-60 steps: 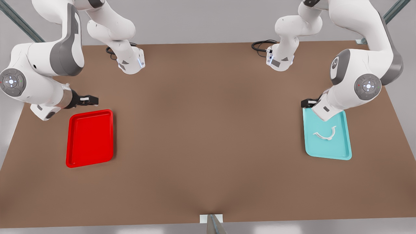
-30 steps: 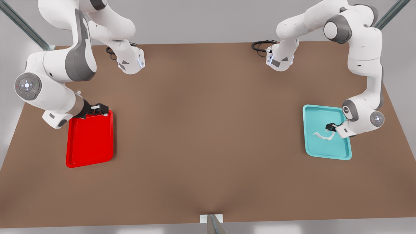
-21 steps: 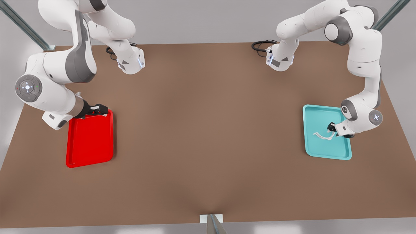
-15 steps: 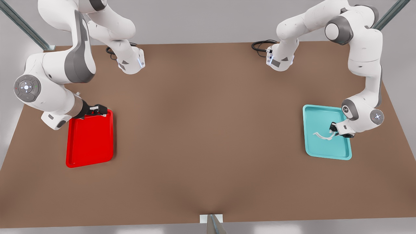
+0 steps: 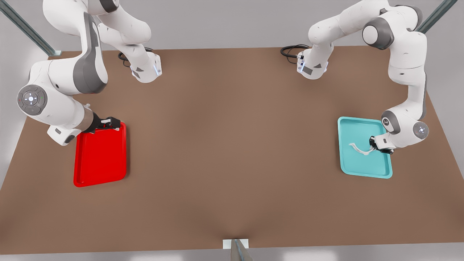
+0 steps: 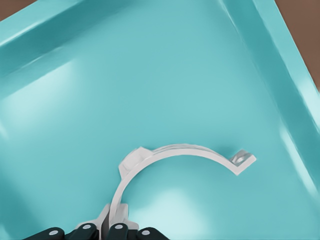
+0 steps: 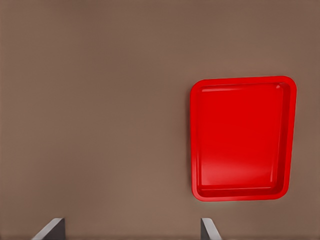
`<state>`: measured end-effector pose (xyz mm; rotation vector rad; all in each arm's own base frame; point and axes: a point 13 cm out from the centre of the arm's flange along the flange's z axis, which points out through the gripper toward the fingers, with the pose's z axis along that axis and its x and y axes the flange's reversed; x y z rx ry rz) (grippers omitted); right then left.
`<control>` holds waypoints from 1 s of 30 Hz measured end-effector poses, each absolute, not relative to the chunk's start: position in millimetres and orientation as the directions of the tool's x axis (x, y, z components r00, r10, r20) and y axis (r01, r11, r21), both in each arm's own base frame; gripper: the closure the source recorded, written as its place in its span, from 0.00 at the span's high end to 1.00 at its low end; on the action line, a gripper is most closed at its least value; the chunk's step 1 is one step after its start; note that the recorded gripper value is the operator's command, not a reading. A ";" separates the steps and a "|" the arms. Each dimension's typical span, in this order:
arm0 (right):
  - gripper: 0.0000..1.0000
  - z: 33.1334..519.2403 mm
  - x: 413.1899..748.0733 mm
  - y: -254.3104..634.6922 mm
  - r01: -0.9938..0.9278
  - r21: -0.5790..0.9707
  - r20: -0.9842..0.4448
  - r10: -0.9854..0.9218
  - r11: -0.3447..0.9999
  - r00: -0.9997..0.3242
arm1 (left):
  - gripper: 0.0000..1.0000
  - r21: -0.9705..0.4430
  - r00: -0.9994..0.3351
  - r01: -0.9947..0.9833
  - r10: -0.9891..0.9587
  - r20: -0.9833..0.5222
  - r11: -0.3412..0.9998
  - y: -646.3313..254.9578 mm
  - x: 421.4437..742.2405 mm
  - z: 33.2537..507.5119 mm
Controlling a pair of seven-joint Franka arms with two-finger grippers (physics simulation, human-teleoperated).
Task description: Take the drainage pipe clamp from the left arm, pass it to the right arm, and place it in the plate on the right side
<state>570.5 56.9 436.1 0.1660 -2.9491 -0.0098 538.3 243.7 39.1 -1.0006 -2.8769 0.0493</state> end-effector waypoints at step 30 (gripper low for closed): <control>1.00 232.1 657.2 373.8 -0.632 0.194 -0.139 -0.617 0.750 -0.775 | 0.21 -0.135 -0.769 0.638 0.637 -0.055 0.758 -475.0 579.3 203.7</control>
